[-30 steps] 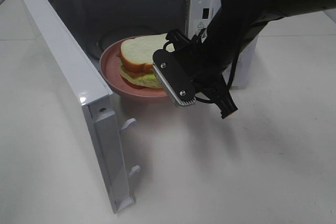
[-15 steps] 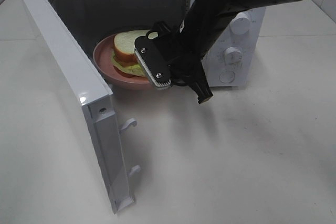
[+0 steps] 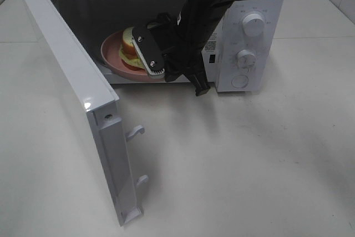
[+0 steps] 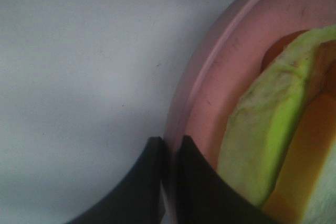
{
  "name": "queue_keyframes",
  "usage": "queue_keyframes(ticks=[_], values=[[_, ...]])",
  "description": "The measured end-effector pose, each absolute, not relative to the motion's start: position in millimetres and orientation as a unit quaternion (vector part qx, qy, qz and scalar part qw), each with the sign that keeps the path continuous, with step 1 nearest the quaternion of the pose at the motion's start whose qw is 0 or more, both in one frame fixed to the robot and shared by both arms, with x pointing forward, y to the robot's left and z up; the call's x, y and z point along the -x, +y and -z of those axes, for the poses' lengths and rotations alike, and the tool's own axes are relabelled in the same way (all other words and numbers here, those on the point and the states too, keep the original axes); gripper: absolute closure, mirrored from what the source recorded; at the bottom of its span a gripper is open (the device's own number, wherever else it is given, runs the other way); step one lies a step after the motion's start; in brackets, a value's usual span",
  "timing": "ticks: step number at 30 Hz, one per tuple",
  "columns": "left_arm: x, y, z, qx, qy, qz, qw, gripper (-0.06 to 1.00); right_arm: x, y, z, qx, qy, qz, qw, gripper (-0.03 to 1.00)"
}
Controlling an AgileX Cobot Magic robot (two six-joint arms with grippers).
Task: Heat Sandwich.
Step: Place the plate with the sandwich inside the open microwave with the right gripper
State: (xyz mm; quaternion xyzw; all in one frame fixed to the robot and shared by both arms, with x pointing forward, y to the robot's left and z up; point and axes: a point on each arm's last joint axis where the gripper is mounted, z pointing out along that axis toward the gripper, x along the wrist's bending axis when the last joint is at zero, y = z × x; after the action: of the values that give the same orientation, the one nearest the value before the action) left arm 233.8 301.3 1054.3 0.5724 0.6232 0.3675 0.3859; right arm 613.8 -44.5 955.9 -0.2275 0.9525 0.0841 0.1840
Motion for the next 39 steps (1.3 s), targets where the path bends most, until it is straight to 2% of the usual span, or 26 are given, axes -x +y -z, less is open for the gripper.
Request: queue_keyframes(ticks=[39], values=[[-233.8, 301.3, -1054.3, -0.572, 0.623, -0.367, 0.386, -0.03, -674.4, -8.7, -935.2, 0.139, 0.96, -0.099, 0.224, 0.89]])
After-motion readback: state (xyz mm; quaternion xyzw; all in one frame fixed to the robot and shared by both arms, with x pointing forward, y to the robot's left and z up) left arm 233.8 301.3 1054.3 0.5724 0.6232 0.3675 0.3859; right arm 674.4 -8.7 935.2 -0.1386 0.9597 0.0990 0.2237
